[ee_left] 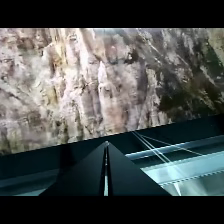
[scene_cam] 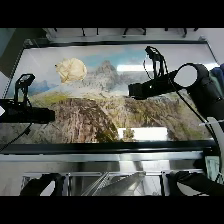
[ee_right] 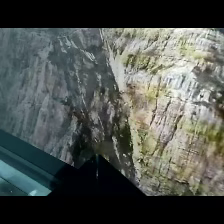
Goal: Fold the shirts.
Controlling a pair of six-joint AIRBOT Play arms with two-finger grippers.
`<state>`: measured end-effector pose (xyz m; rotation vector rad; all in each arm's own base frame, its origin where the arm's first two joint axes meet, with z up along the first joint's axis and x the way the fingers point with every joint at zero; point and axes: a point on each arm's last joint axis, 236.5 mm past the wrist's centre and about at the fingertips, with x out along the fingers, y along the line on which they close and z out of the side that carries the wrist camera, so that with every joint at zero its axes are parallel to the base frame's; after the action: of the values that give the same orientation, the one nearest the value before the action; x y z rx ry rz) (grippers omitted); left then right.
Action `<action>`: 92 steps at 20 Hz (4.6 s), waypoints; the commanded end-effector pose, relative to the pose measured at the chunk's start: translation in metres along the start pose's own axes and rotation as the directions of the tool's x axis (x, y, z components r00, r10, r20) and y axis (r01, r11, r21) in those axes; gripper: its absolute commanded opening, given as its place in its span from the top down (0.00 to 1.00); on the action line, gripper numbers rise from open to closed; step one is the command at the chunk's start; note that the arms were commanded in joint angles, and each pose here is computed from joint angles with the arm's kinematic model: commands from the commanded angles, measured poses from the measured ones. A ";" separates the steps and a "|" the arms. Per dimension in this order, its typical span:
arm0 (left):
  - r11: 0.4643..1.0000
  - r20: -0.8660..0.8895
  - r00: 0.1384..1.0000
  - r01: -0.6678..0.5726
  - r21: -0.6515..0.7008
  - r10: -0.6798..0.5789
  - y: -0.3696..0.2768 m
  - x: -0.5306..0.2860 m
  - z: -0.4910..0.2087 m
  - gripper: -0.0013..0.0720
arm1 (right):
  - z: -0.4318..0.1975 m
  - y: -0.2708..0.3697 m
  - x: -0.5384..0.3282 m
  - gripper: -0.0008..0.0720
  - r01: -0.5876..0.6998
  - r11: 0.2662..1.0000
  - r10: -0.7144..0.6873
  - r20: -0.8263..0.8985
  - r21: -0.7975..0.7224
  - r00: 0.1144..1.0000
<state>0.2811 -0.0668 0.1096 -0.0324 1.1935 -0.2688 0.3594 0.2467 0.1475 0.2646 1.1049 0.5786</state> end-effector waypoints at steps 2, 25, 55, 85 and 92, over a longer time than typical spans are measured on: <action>1.000 0.007 1.000 -0.002 0.000 0.002 0.001 0.000 0.001 0.96 | 0.000 0.000 0.000 0.96 0.000 1.000 0.000 -0.001 0.001 1.000; 0.883 0.413 0.872 0.390 -0.261 -0.263 0.182 0.196 0.273 0.03 | 0.000 0.000 0.001 0.96 0.000 1.000 0.000 -0.001 0.002 1.000; 0.952 0.279 0.930 0.282 -0.120 -0.241 -0.008 0.043 0.088 0.96 | -0.026 -0.005 0.052 0.95 -0.063 0.995 0.077 -0.183 0.079 0.980; 0.951 -0.267 0.937 0.272 0.147 -0.227 -0.172 0.077 -0.105 0.10 | -0.056 -0.155 -0.102 0.95 0.287 0.937 -0.247 -0.203 0.200 0.947; 0.852 -0.026 0.919 0.354 -0.387 -0.394 -0.044 0.103 -0.106 0.24 | -0.043 -0.100 -0.065 0.95 0.067 0.989 -0.049 -0.138 0.130 0.989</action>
<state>0.1984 -0.1514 -0.0063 -0.3882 1.4047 -0.4190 0.3300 0.1020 0.1297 0.2968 1.2981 0.4033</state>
